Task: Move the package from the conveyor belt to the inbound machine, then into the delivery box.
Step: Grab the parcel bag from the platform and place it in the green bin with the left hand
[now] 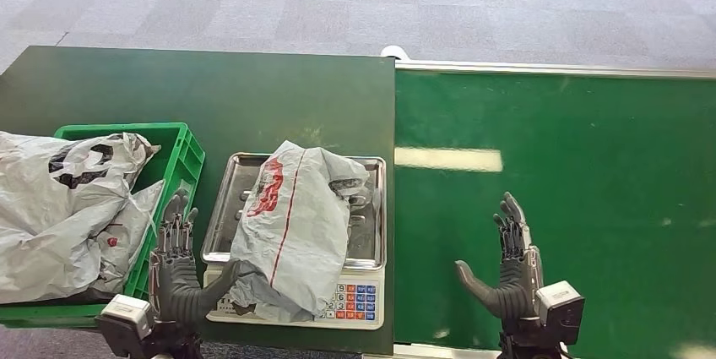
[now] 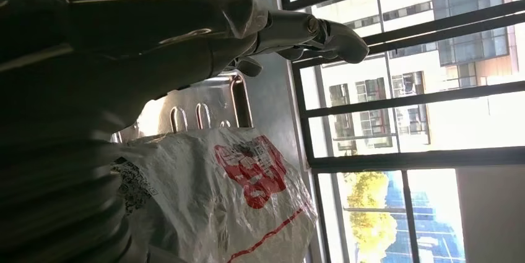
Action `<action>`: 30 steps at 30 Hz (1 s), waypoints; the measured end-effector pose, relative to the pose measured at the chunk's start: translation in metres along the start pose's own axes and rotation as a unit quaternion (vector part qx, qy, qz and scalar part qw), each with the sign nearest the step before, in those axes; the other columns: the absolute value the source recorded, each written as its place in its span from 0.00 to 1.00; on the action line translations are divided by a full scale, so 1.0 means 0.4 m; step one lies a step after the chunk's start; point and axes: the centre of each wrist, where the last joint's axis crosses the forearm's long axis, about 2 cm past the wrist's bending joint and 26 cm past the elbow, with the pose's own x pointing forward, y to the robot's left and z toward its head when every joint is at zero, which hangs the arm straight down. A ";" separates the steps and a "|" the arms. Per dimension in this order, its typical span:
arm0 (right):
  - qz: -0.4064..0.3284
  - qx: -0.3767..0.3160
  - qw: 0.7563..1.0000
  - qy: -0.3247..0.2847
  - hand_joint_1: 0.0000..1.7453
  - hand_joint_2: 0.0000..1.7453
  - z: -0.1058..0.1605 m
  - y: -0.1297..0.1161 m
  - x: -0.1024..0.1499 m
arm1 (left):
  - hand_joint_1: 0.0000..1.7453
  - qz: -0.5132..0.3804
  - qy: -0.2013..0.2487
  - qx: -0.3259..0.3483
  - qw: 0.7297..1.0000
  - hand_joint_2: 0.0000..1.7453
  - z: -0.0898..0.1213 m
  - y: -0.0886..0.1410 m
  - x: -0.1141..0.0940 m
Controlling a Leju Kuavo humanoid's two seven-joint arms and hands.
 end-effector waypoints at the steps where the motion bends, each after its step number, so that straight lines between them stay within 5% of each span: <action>1: 0.000 -0.001 1.000 0.000 0.00 1.00 0.005 0.001 0.001 | 0.00 -0.025 0.001 -0.006 1.000 1.00 0.001 0.001 0.001; 7: -0.001 0.002 1.000 0.004 0.00 1.00 0.025 0.008 0.008 | 0.00 -0.132 0.013 -0.088 0.987 1.00 0.003 -0.014 0.020; 14: -0.003 0.014 1.000 0.003 0.00 1.00 0.017 0.018 0.009 | 0.00 -0.239 0.085 -0.192 0.948 1.00 -0.029 -0.056 0.017; 30: -0.005 0.024 1.000 -0.002 0.00 1.00 -0.016 0.028 0.004 | 0.00 -0.330 0.102 -0.257 0.903 1.00 -0.113 -0.080 -0.011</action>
